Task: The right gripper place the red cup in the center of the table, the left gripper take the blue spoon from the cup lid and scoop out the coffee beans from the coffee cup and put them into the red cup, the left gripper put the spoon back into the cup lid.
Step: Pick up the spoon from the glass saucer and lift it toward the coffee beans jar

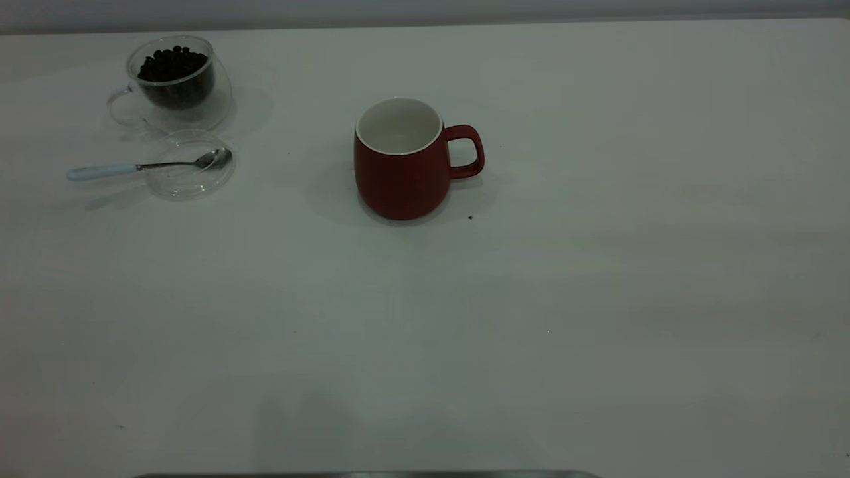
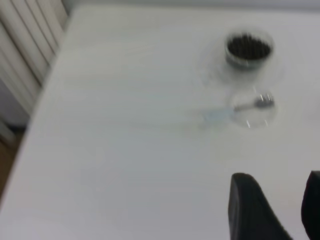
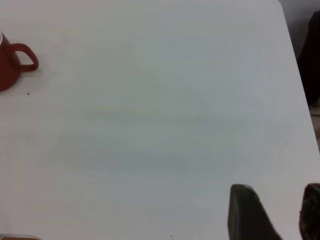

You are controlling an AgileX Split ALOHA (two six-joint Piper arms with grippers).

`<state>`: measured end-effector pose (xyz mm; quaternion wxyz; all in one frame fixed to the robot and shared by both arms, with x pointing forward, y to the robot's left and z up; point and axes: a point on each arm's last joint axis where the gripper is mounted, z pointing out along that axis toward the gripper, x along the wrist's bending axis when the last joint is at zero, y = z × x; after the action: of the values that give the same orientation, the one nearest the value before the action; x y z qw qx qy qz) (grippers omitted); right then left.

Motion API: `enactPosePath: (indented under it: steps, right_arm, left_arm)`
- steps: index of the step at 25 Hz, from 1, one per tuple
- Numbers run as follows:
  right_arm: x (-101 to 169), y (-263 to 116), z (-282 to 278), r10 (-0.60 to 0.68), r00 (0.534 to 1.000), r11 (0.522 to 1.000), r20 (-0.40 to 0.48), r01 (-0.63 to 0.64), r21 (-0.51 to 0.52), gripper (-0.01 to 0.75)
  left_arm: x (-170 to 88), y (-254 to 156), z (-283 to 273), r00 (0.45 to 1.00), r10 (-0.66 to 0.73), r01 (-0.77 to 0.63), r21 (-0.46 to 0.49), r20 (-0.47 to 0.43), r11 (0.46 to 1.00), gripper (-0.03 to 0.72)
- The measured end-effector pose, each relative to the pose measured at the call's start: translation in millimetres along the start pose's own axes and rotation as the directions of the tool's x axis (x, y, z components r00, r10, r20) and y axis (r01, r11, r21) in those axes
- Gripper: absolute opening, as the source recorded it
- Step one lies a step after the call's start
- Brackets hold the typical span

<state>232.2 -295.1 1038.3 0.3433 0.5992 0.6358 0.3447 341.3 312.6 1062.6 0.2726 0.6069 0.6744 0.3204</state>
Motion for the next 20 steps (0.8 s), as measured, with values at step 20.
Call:
enactPosePath:
  steps: [20]
  right_arm:
    - [0.0, 0.0, 0.0, 0.0, 1.0, 1.0, 0.0, 0.0, 0.0, 0.245]
  left_arm:
    - [-19.4, 40.3, 105.4, 0.988, -0.099, 0.079, 0.164, 0.119, 0.983, 0.491]
